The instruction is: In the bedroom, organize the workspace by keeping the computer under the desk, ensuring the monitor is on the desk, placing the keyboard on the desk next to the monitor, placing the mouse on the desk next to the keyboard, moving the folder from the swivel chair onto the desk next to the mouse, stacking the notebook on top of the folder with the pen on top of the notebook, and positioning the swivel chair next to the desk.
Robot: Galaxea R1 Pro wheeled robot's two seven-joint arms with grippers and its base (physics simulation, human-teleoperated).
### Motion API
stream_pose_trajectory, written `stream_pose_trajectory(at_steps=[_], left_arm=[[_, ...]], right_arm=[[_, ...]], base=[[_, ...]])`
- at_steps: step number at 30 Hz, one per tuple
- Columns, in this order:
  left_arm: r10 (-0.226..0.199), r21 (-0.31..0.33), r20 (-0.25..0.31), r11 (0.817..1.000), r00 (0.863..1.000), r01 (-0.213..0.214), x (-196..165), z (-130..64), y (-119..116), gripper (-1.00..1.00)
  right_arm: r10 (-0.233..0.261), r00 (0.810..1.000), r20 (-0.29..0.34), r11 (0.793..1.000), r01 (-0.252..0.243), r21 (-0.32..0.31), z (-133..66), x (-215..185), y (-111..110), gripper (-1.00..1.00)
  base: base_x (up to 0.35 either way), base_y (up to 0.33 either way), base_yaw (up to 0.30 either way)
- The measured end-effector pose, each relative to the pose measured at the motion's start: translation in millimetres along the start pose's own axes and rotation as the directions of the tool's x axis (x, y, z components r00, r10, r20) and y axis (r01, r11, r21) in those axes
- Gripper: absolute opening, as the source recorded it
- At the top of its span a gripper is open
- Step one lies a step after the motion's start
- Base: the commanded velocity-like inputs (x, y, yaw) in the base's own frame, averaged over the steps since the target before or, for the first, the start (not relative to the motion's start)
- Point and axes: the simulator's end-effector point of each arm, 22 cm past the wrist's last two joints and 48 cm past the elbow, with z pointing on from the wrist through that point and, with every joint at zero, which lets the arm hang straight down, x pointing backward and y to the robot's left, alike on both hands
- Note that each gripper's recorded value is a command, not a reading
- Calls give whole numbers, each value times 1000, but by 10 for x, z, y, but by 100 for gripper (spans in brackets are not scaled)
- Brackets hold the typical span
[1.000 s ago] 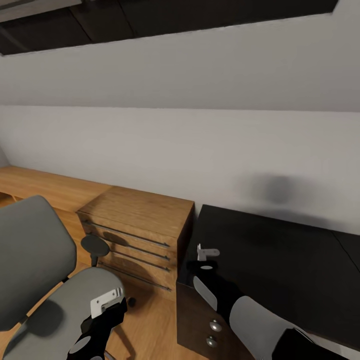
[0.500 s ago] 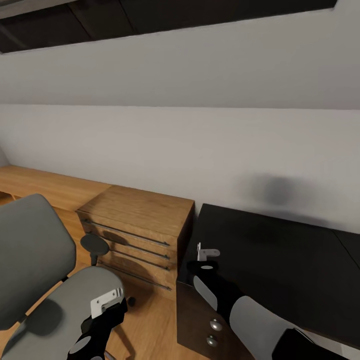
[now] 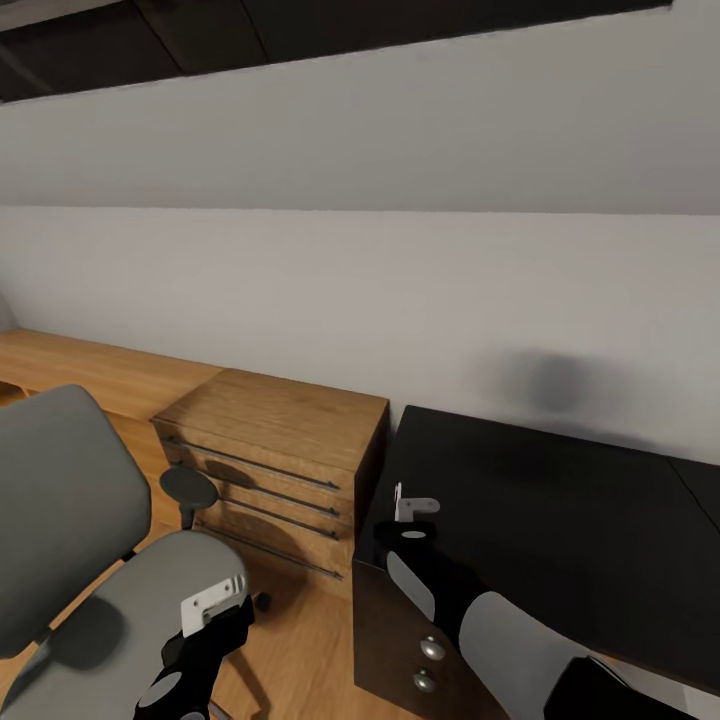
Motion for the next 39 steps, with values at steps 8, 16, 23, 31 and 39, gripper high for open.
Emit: stream_pose_trajectory(at_steps=[8, 16, 23, 31, 39], left_arm=[[-2, -3, 2, 1000, 1000, 2, 64, 64, 22, 100], [-3, -4, 2, 1000, 1000, 3, 60, 66, 27, 100], [-3, -4, 2, 1000, 1000, 3, 58, 67, 29, 100], [-3, -5, 2, 1000, 1000, 3, 59, 67, 31, 100], [-2, -5, 2, 1000, 1000, 2, 62, 66, 29, 100]], right_arm=[[1, 1000, 15, 1000, -1, -3, 54, 18, 19, 100], [1, 1000, 15, 1000, -1, -3, 54, 18, 19, 100], [1, 1000, 15, 1000, -1, -3, 54, 18, 19, 100], [2, 1000, 14, 1000, -2, -4, 54, 19, 21, -100], [2, 1000, 15, 1000, -2, -3, 54, 19, 20, -100]], base=[[0, 0, 0], [0, 0, 0], [0, 0, 0], [0, 0, 0], [0, 0, 0]])
